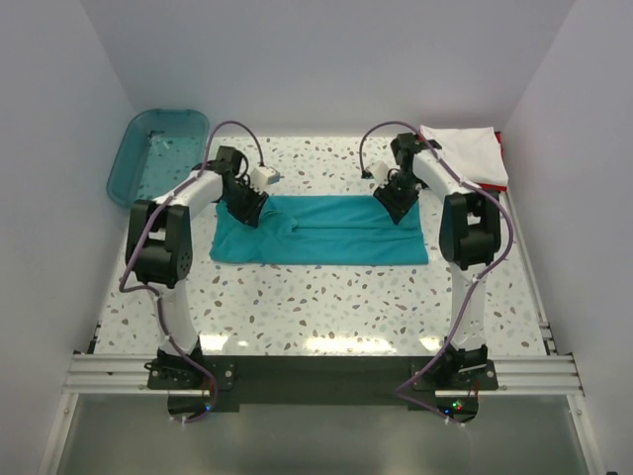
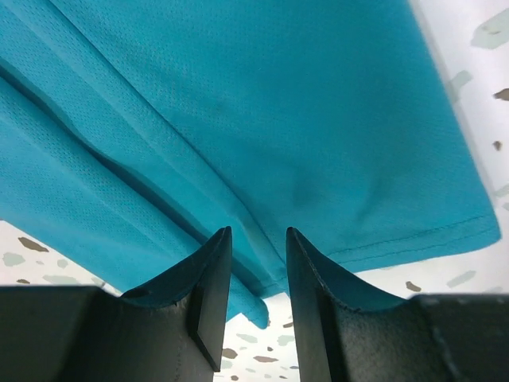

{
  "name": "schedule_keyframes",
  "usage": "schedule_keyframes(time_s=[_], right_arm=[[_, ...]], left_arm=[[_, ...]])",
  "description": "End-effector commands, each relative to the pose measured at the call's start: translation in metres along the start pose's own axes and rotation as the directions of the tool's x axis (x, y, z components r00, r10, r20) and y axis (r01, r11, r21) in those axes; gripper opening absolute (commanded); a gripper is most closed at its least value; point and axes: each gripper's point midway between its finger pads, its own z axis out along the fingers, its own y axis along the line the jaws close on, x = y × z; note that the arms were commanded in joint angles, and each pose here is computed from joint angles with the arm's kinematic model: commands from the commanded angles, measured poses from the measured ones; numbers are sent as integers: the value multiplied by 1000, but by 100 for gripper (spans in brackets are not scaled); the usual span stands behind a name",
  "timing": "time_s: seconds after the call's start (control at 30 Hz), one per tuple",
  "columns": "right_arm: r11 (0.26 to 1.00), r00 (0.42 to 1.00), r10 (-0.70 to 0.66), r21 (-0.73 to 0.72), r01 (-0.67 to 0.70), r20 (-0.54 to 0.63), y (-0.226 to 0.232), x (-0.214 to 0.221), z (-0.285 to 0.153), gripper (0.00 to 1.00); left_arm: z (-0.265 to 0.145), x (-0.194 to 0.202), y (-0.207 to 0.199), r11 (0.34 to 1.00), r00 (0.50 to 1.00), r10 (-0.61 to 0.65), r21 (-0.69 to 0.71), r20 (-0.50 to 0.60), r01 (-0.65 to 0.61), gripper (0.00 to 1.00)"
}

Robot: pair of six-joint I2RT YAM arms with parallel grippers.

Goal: Fold and stack the t-shirts
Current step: Fold the tshirt

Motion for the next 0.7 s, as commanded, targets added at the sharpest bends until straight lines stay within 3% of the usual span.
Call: schedule_keyframes(time_s=[0.0,0.1,0.2,0.4,0.53,0.67], right_arm=[[1000,1000,-9,13,9,6,1,1,-1,38],[1000,1000,-11,11,11,-6,2,7,-1,38],[1000,1000,-21,11,21,-12,5,11,-3,37],[999,1000,-29,27,29,10,2,5,-9,36],[999,999,-31,36,31,18,-5,-4,-7,35],[997,999,-41,73,39,25,-17,-11,-3,34]], left_arm=[[12,-36,15,999,998,11,-46,63,-8,36],[22,-49,21,998,997,26,-57,68,-22,36],[7,-85,34,994,988,44,-103,148,-29,35],[-25,-113,42,979,958,64,-204,279,-7,40],[-43,-106,33,974,949,36,-222,314,37,43],[-49,-80,7,984,965,25,-176,262,22,43]])
